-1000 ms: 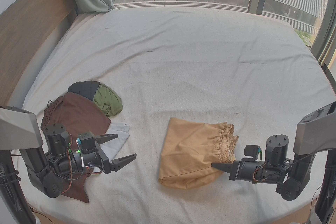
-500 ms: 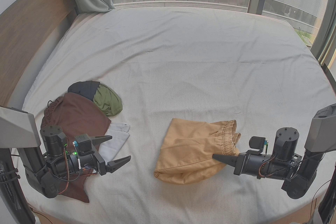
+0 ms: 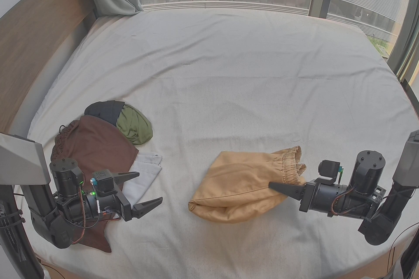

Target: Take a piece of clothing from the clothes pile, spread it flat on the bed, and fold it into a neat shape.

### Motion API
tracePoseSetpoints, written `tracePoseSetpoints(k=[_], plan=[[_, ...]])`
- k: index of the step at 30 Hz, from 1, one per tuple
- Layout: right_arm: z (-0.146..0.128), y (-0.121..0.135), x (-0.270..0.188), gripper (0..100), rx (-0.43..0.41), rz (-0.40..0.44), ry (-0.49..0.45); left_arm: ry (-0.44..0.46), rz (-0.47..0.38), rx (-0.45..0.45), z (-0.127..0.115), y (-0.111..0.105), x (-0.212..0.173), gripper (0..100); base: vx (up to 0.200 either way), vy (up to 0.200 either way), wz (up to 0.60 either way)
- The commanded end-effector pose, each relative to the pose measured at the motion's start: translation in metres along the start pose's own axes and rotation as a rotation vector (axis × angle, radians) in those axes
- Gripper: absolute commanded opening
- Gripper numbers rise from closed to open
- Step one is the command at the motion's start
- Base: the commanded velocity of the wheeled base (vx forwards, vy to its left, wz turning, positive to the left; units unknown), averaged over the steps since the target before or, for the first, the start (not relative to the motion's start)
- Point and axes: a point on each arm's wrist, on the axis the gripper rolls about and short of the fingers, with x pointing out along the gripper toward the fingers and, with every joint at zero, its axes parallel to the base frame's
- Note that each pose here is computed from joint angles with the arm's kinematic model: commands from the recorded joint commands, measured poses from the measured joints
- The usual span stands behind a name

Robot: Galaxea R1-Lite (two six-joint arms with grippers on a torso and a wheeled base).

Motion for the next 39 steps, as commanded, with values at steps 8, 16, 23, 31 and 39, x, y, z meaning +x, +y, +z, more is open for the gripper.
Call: tracePoseSetpoints(k=[8,16,23,31,39], plan=[[0.009,0.009,-0.004,0,-0.028,0.035,-0.033,0.007,0.007,-0.007,-0.002,0.001,-0.003,100,0.0,0.0,0.0],[0.014,0.01,-0.001,0,-0.044,0.073,-0.033,0.009,0.012,-0.011,-0.002,0.001,-0.005,100,0.0,0.0,0.0],[0.029,0.014,0.006,0,-0.079,0.134,-0.066,0.011,0.012,-0.013,-0.002,0.0,-0.006,100,0.0,0.0,0.0],[0.049,0.014,0.01,0,-0.131,0.236,-0.077,0.011,0.013,-0.014,-0.002,0.001,-0.007,100,0.0,0.0,0.0],[0.075,0.004,0.014,0,-0.152,0.266,-0.126,0.01,0.012,-0.011,-0.002,0.001,-0.006,100,0.0,0.0,0.0]])
